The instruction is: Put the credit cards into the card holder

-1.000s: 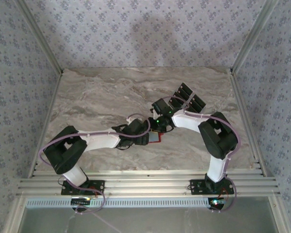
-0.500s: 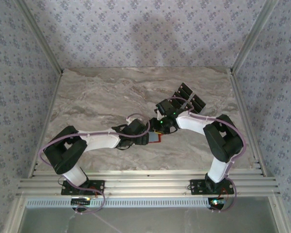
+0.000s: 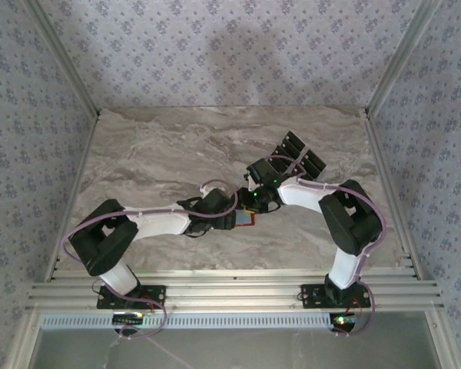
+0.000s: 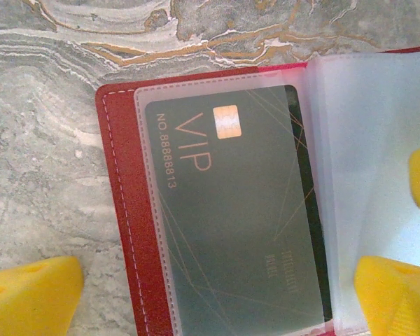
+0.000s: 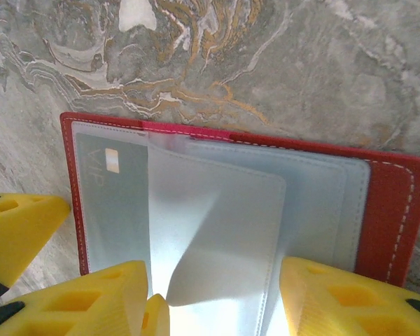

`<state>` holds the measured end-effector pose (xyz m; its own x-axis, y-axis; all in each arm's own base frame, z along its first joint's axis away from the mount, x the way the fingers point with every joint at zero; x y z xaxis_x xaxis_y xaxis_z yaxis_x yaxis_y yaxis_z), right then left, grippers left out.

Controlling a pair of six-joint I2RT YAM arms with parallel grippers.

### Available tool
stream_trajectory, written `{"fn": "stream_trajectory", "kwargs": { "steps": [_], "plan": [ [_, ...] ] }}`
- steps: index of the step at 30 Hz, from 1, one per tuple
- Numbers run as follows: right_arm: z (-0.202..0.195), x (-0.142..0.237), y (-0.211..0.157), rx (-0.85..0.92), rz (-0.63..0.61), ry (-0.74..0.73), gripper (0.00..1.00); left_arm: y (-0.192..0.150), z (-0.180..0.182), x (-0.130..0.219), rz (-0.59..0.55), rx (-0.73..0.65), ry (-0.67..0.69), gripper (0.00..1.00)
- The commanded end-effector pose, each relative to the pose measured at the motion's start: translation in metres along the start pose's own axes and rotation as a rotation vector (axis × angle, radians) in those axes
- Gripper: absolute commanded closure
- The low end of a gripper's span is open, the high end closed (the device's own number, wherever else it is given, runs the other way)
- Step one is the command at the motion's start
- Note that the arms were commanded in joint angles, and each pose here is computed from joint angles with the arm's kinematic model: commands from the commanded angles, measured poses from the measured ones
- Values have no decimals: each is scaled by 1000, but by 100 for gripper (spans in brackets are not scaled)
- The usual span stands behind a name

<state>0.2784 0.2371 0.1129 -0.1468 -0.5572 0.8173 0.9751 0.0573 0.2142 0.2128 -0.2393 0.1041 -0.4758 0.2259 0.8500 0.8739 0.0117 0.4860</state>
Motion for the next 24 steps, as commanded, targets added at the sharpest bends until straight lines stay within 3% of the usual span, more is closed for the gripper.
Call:
{"fn": "stream_trajectory", "kwargs": {
  "steps": [1, 9, 19, 24],
  "plan": [
    [1, -4, 1, -14, 13, 18, 45, -6, 1, -6, 17, 4, 3, 0],
    [4, -4, 1, -24, 10, 56, 45, -1, 0, 2, 0, 3, -7, 0],
    [30, 15, 2, 14, -19, 91, 45, 17, 12, 52, -126, 40, -31, 0],
    [49, 16, 3, 43, -22, 89, 45, 22, 35, 69, -149, 124, 59, 0]
  ]
}}
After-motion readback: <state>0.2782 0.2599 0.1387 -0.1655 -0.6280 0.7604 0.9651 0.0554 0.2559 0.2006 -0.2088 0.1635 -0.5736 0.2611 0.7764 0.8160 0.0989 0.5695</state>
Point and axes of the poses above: each hand's point on the last joint's axis, 136 mm out from that joint toward the fingers, its own x axis back along the fingers, its own z axis along the line the jaws close on, y = z × x, the point moved 9 cm from there along x, back along the fingers, and after that the axes turned 4 degrees about x, right-handed, at the moved point
